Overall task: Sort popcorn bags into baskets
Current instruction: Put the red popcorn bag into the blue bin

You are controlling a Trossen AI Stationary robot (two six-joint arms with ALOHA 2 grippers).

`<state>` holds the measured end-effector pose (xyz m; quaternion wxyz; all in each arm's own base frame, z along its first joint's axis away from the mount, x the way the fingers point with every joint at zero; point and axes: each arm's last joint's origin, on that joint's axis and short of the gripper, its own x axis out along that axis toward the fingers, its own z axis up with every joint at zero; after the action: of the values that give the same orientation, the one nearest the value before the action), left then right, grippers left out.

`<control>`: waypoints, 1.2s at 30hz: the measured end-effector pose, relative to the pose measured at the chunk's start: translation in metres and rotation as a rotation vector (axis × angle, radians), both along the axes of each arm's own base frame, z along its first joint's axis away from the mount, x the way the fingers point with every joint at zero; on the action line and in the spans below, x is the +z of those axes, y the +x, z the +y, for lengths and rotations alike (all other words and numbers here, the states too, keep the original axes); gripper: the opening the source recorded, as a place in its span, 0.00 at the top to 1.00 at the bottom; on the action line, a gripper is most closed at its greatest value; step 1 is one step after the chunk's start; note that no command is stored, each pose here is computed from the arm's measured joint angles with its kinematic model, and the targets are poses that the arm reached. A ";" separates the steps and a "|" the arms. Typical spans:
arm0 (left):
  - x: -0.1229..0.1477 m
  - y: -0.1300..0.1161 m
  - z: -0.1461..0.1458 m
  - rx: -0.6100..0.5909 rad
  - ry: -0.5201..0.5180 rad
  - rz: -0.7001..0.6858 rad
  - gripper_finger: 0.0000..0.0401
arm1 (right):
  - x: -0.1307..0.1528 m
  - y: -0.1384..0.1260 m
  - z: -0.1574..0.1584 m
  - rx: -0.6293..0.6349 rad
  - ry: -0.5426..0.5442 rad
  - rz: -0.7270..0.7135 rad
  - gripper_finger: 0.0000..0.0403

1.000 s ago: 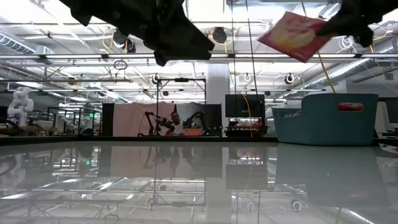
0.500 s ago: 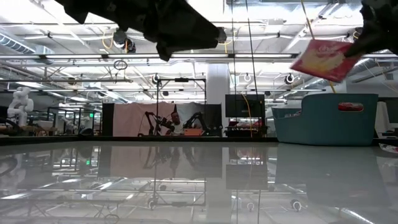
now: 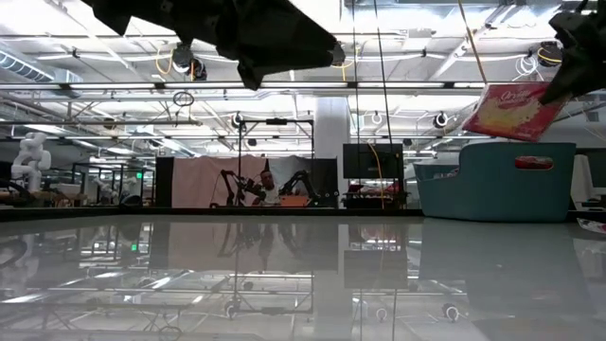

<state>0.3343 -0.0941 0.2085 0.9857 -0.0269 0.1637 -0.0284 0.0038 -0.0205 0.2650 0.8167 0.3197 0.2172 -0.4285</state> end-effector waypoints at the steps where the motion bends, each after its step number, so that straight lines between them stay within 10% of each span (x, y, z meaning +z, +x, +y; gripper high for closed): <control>1: 0.001 0.000 0.000 -0.001 0.002 -0.012 0.68 | -0.002 0.001 0.000 -0.010 -0.003 0.001 0.98; 36: 0.016 0.013 0.035 -0.079 0.058 -0.169 0.68 | -0.028 0.009 0.000 -0.208 -0.091 -0.070 0.91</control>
<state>0.3469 -0.0594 0.2243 0.9945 0.0104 0.0814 -0.0649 0.0123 -0.0210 0.2369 0.7886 0.3179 0.1345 -0.5089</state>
